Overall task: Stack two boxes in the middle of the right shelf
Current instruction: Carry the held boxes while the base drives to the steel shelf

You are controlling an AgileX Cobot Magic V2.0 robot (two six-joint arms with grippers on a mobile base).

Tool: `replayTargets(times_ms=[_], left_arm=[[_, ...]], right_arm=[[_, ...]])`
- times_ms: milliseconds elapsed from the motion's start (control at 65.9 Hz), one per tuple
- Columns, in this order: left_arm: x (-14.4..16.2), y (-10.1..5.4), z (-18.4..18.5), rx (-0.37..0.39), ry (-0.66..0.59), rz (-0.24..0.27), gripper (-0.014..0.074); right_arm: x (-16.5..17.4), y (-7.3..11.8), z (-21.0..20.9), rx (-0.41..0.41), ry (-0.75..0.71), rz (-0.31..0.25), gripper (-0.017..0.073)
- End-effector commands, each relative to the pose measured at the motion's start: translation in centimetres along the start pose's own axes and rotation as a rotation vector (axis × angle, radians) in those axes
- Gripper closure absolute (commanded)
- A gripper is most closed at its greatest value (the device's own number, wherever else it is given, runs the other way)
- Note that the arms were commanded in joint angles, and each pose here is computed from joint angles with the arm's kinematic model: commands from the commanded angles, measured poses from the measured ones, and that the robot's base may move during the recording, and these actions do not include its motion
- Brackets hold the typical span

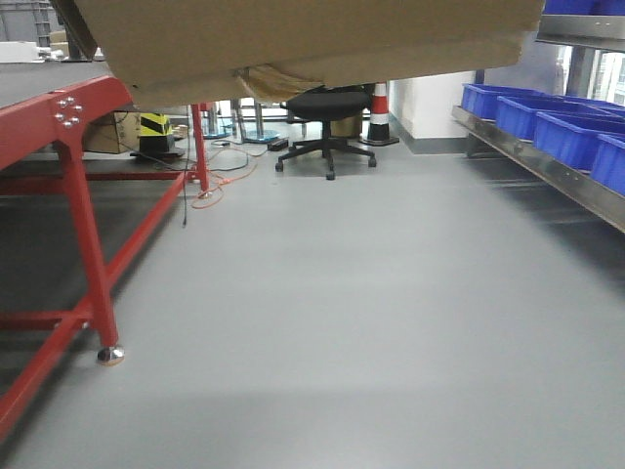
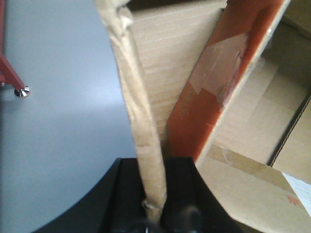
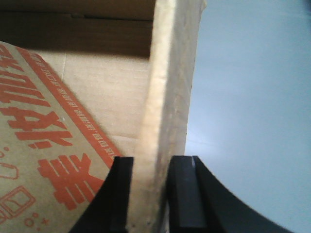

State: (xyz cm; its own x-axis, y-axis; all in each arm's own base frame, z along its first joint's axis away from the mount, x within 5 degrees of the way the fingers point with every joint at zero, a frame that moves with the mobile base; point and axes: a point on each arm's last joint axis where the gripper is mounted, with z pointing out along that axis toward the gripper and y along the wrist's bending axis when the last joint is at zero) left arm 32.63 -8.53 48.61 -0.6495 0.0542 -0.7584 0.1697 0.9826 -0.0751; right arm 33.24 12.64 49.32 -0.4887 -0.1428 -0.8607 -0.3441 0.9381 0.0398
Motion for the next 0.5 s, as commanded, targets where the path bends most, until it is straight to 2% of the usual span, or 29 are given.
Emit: replayTargets(times_ms=[0, 485], left_arm=[[-0.33, -0.12, -0.78, 0.014, -0.039, 0.004, 0.0704], [-0.33, -0.12, -0.78, 0.014, -0.039, 0.004, 0.0704]], right_arm=[[-1.29, 0.23, -1.36, -0.021, -0.12, 0.015, 0.0713], [-1.29, 0.23, -1.36, -0.021, -0.12, 0.015, 0.0713]])
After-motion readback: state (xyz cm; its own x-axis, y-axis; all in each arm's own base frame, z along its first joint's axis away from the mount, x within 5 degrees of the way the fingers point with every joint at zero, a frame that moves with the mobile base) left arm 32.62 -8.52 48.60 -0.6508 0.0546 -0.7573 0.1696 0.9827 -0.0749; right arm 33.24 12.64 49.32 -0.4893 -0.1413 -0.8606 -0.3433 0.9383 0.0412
